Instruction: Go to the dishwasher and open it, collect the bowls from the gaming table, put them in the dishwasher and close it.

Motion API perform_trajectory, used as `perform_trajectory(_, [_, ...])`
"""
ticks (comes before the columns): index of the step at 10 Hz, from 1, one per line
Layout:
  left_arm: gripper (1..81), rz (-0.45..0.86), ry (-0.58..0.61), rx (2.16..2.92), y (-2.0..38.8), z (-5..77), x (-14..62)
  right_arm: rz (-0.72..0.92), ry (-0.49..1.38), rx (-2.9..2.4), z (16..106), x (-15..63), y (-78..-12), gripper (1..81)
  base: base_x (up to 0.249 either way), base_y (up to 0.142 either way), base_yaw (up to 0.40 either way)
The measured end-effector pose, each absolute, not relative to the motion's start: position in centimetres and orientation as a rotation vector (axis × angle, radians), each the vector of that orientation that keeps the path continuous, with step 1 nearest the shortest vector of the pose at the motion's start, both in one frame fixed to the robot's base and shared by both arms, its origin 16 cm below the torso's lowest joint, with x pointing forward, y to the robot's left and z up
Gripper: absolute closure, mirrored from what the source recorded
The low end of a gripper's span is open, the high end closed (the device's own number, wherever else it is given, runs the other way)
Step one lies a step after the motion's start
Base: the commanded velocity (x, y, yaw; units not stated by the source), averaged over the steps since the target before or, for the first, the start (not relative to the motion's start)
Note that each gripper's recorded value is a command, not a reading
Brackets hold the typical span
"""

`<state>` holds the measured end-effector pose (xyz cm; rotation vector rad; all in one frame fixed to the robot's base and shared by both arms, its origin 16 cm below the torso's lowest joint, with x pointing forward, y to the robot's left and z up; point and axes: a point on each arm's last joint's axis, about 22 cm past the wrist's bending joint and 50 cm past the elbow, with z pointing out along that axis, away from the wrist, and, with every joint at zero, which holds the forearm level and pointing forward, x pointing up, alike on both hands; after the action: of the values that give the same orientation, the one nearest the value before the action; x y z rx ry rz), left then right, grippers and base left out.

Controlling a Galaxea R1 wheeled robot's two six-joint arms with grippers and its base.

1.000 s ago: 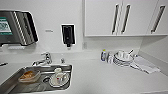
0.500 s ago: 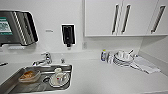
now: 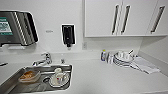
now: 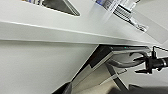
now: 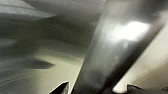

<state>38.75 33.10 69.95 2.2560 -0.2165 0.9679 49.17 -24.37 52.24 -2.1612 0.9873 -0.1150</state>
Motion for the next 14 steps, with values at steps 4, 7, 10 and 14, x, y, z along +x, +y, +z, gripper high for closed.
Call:
perform_trajectory(4, [1.0,0.946,-0.224,2.251,32.4,69.6,38.5,-0.132,0.985,-2.155,52.0,48.8,-24.5,1.0,0.0,0.0,0.0])
perform_trajectory(7, [1.0,0.949,-0.223,2.25,32.4,69.6,38.6,-0.138,0.981,-2.15,52.2,49.1,-24.3,1.0,-0.045,0.0,0.0])
perform_trajectory(10, [1.0,0.941,-0.225,2.258,32.6,69.5,38.2,-0.101,1.026,-2.158,51.0,47.9,-24.7,1.0,-0.071,0.0,0.0])
perform_trajectory(14, [1.0,0.941,-0.228,2.256,32.5,69.6,38.3,0.009,1.047,-2.228,49.0,44.3,-25.2,1.0,-0.071,0.0,0.0])
